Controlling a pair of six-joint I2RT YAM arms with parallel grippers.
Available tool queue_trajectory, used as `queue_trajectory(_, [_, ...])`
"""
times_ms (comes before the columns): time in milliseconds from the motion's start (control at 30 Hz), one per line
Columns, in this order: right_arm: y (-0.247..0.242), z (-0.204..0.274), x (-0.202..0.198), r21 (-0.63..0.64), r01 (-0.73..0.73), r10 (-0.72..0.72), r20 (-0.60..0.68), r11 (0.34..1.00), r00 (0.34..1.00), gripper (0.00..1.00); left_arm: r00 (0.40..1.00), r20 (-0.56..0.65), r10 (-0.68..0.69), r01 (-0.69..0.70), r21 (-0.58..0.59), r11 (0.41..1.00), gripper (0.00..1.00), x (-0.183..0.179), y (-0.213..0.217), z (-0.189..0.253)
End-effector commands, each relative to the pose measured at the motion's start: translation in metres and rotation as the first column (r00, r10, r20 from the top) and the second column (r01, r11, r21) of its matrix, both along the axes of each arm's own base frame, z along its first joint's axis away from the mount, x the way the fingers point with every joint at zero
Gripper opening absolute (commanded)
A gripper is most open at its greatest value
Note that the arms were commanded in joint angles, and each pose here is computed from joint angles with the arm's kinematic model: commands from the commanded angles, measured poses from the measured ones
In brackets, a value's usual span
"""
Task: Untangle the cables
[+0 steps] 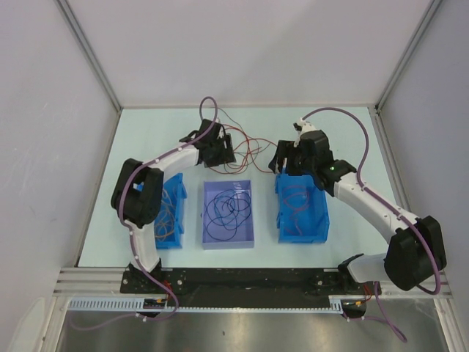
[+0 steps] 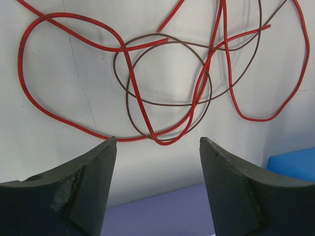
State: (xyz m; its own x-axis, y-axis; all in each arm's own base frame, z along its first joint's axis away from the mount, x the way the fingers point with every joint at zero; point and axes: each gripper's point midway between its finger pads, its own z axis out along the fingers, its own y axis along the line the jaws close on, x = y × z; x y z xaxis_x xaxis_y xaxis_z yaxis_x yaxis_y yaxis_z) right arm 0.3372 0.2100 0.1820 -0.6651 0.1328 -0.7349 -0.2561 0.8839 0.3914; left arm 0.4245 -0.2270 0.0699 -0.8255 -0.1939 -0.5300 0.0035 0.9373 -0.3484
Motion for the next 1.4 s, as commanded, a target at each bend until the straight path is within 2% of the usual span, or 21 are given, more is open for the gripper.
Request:
queue_trajectory(0, [0.004,0.02,0.011,0.03,-0.007,0.005,0.049,1.0,0.999,0.76,0.998,0.059,0.036,-0.034,-0.039,0.999,0.71,0.022,-0.007,0.014])
queue_trajectory(133, [0.006,0.022,0.012,0.038,-0.012,0.01,0.051,0.999,0.999,0.76,0.998,0.049,0.036,-0.034,-0.039,0.999,0.66,0.025,-0.009,0.007])
queue_trajectory(233, [0.006,0.022,0.012,0.04,-0.011,0.009,0.051,0.999,0.999,0.75,0.999,0.038,0.029,-0.027,-0.042,0.999,0.55,0.029,-0.013,0.001])
queue_trajectory(267, [0.006,0.023,0.011,0.043,-0.013,0.011,0.052,0.999,0.999,0.76,0.999,0.036,0.027,-0.025,-0.044,0.999,0.41,0.031,-0.015,0.0])
queue_trajectory(300, [0.006,0.022,0.011,0.041,-0.01,0.008,0.049,0.999,0.999,0.76,0.999,0.036,0.025,-0.023,-0.044,0.999,0.33,0.032,-0.016,0.0])
queue_trajectory(367, [0.006,0.022,0.011,0.041,-0.012,0.01,0.048,0.999,0.999,0.75,0.999,0.04,0.017,-0.015,-0.06,0.998,0.0,0.036,-0.02,0.005])
queue_trajectory(433, [0.004,0.022,0.011,0.04,-0.009,0.007,0.047,0.999,0.999,0.75,0.999,0.044,0.008,-0.005,-0.07,0.998,0.0,0.037,-0.024,0.015])
queue_trajectory(533, [0.004,0.024,0.01,0.04,-0.008,0.006,0.051,0.999,0.999,0.75,0.99,0.142,0.002,0.012,-0.096,0.995,0.0,0.047,-0.026,0.07])
queue_trajectory(633, [0.002,0.026,0.01,0.04,0.0,-0.002,0.055,0.999,0.998,0.75,0.946,0.325,0.005,0.046,-0.152,0.987,0.0,0.052,-0.027,0.175])
queue_trajectory(700, [0.002,0.028,0.01,0.045,0.002,-0.005,0.061,0.999,0.998,0.74,0.915,0.403,-0.004,0.079,-0.169,0.982,0.0,0.046,-0.025,0.224])
queue_trajectory(767, [0.003,0.028,0.011,0.054,0.005,-0.009,0.059,0.999,0.998,0.74,0.847,0.532,0.009,0.118,-0.205,0.972,0.0,0.034,-0.02,0.302])
queue_trajectory(800, [0.004,0.03,0.011,0.061,0.004,-0.008,0.065,0.998,0.998,0.74,0.813,0.582,-0.006,0.151,-0.202,0.968,0.0,0.025,-0.02,0.328])
queue_trajectory(833, [0.005,0.032,0.012,0.07,0.004,-0.009,0.066,0.998,0.998,0.74,0.762,0.648,0.007,0.172,-0.213,0.962,0.0,0.012,-0.015,0.367])
queue_trajectory(933, [0.009,0.034,0.012,0.083,-0.001,-0.005,0.071,0.997,0.997,0.73,0.624,0.781,-0.024,0.249,-0.17,0.954,0.0,-0.029,-0.01,0.426])
queue_trajectory(1000, [0.008,0.035,0.013,0.086,0.001,-0.007,0.073,0.996,0.997,0.73,0.542,0.839,-0.047,0.262,-0.116,0.958,0.0,-0.044,-0.011,0.441])
queue_trajectory(1033, [0.009,0.033,0.013,0.083,0.001,-0.007,0.069,0.997,0.998,0.73,0.558,0.827,-0.069,0.257,-0.093,0.962,0.0,-0.044,-0.012,0.421])
queue_trajectory(1100, [0.009,0.032,0.013,0.083,-0.001,-0.004,0.066,0.997,0.998,0.73,0.568,0.821,-0.062,0.237,-0.092,0.967,0.0,-0.048,-0.006,0.409])
queue_trajectory(1133, [0.01,0.03,0.013,0.083,-0.002,-0.003,0.062,0.997,0.998,0.73,0.622,0.781,-0.057,0.186,-0.077,0.98,0.0,-0.041,-0.001,0.381])
queue_trajectory(1233, [0.012,0.03,0.013,0.089,-0.006,0.001,0.058,0.996,0.998,0.73,0.723,0.687,-0.077,0.167,-0.065,0.984,0.0,-0.034,-0.003,0.324])
queue_trajectory(1367, [0.016,0.031,0.012,0.105,-0.025,0.019,0.055,0.994,0.998,0.73,0.776,0.623,-0.097,0.188,-0.081,0.979,0.0,-0.036,-0.011,0.283])
